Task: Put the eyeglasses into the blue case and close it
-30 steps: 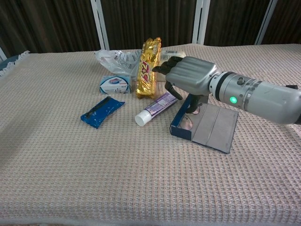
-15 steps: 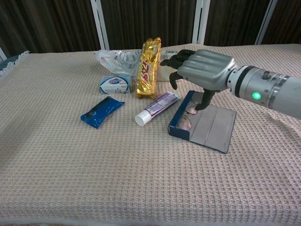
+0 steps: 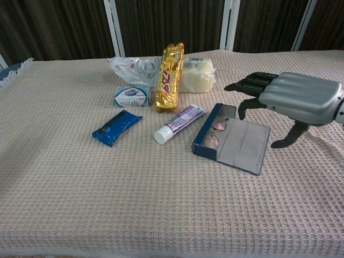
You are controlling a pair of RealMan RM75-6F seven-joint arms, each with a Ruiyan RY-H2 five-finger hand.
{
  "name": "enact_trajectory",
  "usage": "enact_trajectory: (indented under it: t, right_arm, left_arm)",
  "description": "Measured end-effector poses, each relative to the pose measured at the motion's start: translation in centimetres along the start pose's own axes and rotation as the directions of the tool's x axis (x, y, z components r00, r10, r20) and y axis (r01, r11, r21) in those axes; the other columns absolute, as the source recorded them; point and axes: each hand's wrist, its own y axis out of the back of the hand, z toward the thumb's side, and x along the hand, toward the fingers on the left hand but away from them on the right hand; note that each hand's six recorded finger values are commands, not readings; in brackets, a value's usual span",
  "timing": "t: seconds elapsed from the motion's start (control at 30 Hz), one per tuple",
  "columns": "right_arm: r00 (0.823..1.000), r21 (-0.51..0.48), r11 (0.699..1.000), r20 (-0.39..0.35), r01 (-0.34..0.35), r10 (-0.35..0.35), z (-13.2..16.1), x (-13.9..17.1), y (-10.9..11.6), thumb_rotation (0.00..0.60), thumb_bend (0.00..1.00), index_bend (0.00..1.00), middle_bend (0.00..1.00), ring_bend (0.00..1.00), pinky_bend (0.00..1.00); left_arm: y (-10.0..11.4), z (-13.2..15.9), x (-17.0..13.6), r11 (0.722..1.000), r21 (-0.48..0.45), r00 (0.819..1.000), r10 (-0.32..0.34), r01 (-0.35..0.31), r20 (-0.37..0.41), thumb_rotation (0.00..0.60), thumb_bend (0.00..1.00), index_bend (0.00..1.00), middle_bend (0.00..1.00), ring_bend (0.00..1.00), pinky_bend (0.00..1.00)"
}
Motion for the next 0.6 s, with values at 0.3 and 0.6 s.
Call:
enact_trajectory:
  t: [0.3,0.6]
  right_arm:
    - [0.999,-0.033,0.998,-0.016,0.045,-0.045,-2.5,1.3,-2.7,0.6,0.32,0.59,0.11,0.0,0.0]
    - [0.997,-0.175,0.985,-0.069,0.013,-0.025,-2.6,0.7,-4.6,0.6,0.34,0.55,0.11,0.0,0.0]
  left_arm:
    - [-0.2,0.0,0.2,1.0,0.009,1.0,-0.007,0.007,-0.005,0.6,0.43,0.0,0.0,0.0,0.1]
    - [-0.5,0.1,0.4,1.0,0.02,1.0,-0.014,0.014,-0.01,0.6,0.43,0.0,0.0,0.0,0.1]
